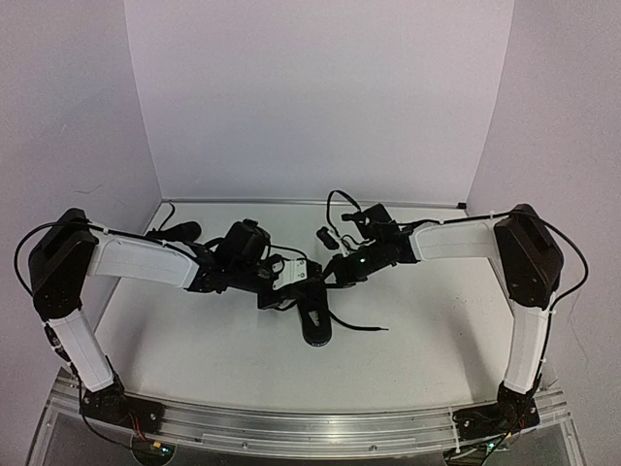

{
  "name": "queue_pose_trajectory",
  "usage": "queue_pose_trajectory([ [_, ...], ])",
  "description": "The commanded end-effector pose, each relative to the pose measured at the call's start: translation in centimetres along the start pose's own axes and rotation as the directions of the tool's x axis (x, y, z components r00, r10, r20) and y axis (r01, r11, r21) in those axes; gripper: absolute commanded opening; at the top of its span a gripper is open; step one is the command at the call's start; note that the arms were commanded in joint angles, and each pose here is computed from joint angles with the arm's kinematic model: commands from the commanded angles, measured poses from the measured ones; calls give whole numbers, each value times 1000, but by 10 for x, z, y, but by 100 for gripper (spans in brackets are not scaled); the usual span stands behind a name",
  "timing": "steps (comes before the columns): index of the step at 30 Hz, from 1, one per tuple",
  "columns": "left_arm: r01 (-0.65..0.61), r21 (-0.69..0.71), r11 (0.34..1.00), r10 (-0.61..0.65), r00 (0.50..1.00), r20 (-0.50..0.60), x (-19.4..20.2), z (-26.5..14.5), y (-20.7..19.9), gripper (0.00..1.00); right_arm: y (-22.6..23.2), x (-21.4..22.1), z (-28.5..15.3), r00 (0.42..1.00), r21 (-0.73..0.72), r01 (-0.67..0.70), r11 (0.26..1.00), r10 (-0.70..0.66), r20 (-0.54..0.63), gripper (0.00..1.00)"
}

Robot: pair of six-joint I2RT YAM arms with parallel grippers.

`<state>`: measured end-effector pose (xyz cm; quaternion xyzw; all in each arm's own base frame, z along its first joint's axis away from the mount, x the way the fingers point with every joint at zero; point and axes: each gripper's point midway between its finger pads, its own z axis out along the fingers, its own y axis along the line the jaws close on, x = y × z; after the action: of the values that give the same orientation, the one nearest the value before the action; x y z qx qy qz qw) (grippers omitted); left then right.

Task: Tie the shoes

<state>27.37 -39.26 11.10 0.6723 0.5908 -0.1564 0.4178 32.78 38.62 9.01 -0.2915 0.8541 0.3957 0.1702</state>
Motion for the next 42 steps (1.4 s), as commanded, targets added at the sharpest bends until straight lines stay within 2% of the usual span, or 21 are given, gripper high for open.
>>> queue_pose_trajectory([
  [1, -59, 53, 997, 59, 998, 1, -10, 10, 1, 25, 17, -16, -14, 998, -41, 32, 999, -29, 56, 0],
  [16, -62, 140, 988, 68, 997, -33, 2, 31, -9, 21, 14, -10, -12, 999, -59, 21, 998, -18, 47, 0],
  [24, -43, 112, 993, 48, 998, -46, 3, 30, -5, 2, 14, -11, -14, 998, -63, 21, 998, -18, 53, 0],
  [33, 61, 22, 998, -62, 996, 67, -22, 13, 8, 0, 15, -10, -16, 998, -68, 17, 998, -12, 62, 0],
  [42, 200, -10, 980, -199, 980, 29, -8, 33, 16, 0, 20, -15, -23, 996, -74, 25, 997, -18, 88, 0],
])
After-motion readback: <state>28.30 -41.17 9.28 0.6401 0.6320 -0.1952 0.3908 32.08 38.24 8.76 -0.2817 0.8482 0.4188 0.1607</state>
